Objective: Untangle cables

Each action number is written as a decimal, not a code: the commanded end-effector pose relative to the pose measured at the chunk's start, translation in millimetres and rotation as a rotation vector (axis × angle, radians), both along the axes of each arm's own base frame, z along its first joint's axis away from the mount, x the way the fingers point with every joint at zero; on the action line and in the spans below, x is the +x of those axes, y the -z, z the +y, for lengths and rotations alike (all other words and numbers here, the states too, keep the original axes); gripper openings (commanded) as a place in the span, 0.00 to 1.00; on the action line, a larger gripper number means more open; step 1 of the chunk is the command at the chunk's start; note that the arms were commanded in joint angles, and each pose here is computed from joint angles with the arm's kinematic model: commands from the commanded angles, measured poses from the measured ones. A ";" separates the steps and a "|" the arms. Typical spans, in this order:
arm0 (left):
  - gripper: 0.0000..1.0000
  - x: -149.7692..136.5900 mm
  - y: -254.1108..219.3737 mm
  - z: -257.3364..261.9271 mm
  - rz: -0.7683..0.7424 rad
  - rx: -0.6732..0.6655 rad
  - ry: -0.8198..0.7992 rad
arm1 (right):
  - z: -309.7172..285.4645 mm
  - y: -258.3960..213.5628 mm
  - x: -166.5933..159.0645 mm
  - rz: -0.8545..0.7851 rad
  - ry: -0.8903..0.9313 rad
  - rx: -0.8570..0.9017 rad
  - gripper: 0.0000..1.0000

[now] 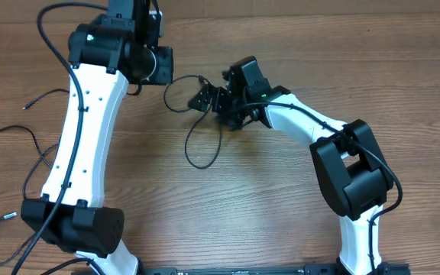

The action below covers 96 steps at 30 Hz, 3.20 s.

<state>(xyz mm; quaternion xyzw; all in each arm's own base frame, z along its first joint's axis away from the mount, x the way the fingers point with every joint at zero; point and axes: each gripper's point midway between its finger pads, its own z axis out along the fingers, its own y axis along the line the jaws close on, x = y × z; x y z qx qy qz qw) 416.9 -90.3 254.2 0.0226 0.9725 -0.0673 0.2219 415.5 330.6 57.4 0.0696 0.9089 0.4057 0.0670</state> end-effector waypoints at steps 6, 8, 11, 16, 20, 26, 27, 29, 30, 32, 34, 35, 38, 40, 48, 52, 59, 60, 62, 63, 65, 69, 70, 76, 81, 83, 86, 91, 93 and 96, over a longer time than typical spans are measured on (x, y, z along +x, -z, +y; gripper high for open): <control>0.21 -10.3 59.8 -23.7 0.129 -0.071 0.060 | -102.8 -3.7 31.0 0.064 0.167 -0.108 1.00; 0.21 -11.5 66.0 -29.8 0.133 -0.071 0.074 | -131.8 -3.2 34.0 0.073 0.242 -0.193 1.00; 0.22 -13.0 74.1 -43.5 0.129 -0.069 0.106 | -173.1 -2.8 34.0 0.081 0.344 -0.333 1.00; 0.29 -16.7 95.8 -71.9 0.117 -0.070 0.166 | -220.0 3.2 23.8 0.138 0.434 -0.474 1.00; 0.47 -26.2 132.9 -89.7 0.113 -0.022 0.213 | -250.1 9.8 8.8 0.222 0.457 -0.520 1.00; 0.59 -25.6 168.0 -73.6 0.092 0.067 0.194 | -257.0 13.2 -5.1 0.231 0.364 -0.569 1.00; 0.59 -25.3 171.5 -71.6 0.091 0.062 0.202 | -258.2 13.9 -7.4 0.240 0.364 -0.577 1.00; 0.58 -25.9 178.4 -67.4 0.096 0.045 0.232 | -258.0 15.8 -11.4 0.251 0.357 -0.589 1.00; 0.57 -26.8 181.6 -64.8 0.099 0.042 0.245 | -257.4 17.4 -13.0 0.254 0.355 -0.592 1.00; 0.57 -29.1 187.4 -58.9 0.109 0.046 0.261 | -255.9 21.0 -15.8 0.258 0.348 -0.596 1.00; 0.57 -32.6 192.6 -56.5 0.115 0.053 0.300 | -256.1 25.6 -19.5 0.266 0.345 -0.601 1.00; 0.57 -35.2 196.2 -55.3 0.119 0.063 0.324 | -256.3 28.3 -21.3 0.270 0.344 -0.602 1.00; 0.57 -41.5 204.2 -52.9 0.131 0.081 0.361 | -257.1 36.0 -28.0 0.286 0.339 -0.608 1.00; 0.56 -43.3 209.7 -52.1 0.130 0.083 0.362 | -257.5 40.6 -32.1 0.295 0.337 -0.610 1.00; 0.51 -46.2 230.5 -49.3 0.109 0.071 0.328 | -257.8 52.8 -43.7 0.322 0.327 -0.612 1.00; 0.51 -48.2 238.5 -48.7 0.107 0.071 0.329 | -257.6 52.8 -42.8 0.318 0.328 -0.610 1.00; 0.41 -56.4 270.8 -45.8 0.194 0.074 0.299 | -256.7 52.6 -40.6 0.309 0.329 -0.604 1.00; 0.38 -57.1 272.4 -45.1 0.199 0.077 0.298 | -256.7 52.6 -40.7 0.310 0.329 -0.604 1.00; 0.34 -57.5 272.9 -43.1 0.202 0.087 0.295 | -256.7 52.6 -40.5 0.309 0.329 -0.604 1.00; 0.27 -56.9 272.8 -42.1 0.200 0.093 0.292 | -256.6 52.5 -40.0 0.307 0.330 -0.604 1.00; 0.06 -56.6 272.6 -41.6 0.199 0.095 0.290 | -256.5 52.5 -39.6 0.306 0.330 -0.603 1.00; 0.04 -38.2 246.7 -32.0 0.158 0.106 0.215 | -256.7 52.4 -39.1 0.304 0.331 -0.603 1.00; 0.04 -31.3 235.4 -29.5 0.141 0.105 0.202 | -256.7 52.4 -39.0 0.303 0.331 -0.603 1.00; 0.04 34.3 100.7 8.2 -0.090 0.133 0.059 | -256.6 52.4 -38.8 0.303 0.331 -0.602 1.00; 0.04 82.3 -44.9 86.2 -0.416 0.229 -0.165 | -256.9 52.6 -40.0 0.305 0.326 -0.605 1.00; 0.04 89.9 -85.0 127.3 -0.523 0.296 -0.287 | -257.6 52.7 -40.5 0.305 0.324 -0.610 1.00; 0.04 86.3 -136.1 218.4 -0.670 0.398 -0.534 | -260.4 53.2 -41.7 0.307 0.326 -0.626 1.00; 0.04 52.5 -144.8 320.0 -0.692 0.419 -0.793 | -262.1 53.4 -41.7 0.295 0.308 -0.640 1.00; 0.04 36.4 -143.2 350.3 -0.694 0.388 -0.894 | -262.1 53.4 -41.6 0.295 0.308 -0.640 1.00; 0.10 32.5 -137.6 364.7 -0.697 0.289 -0.885 | -261.9 53.4 -40.8 0.292 0.309 -0.639 1.00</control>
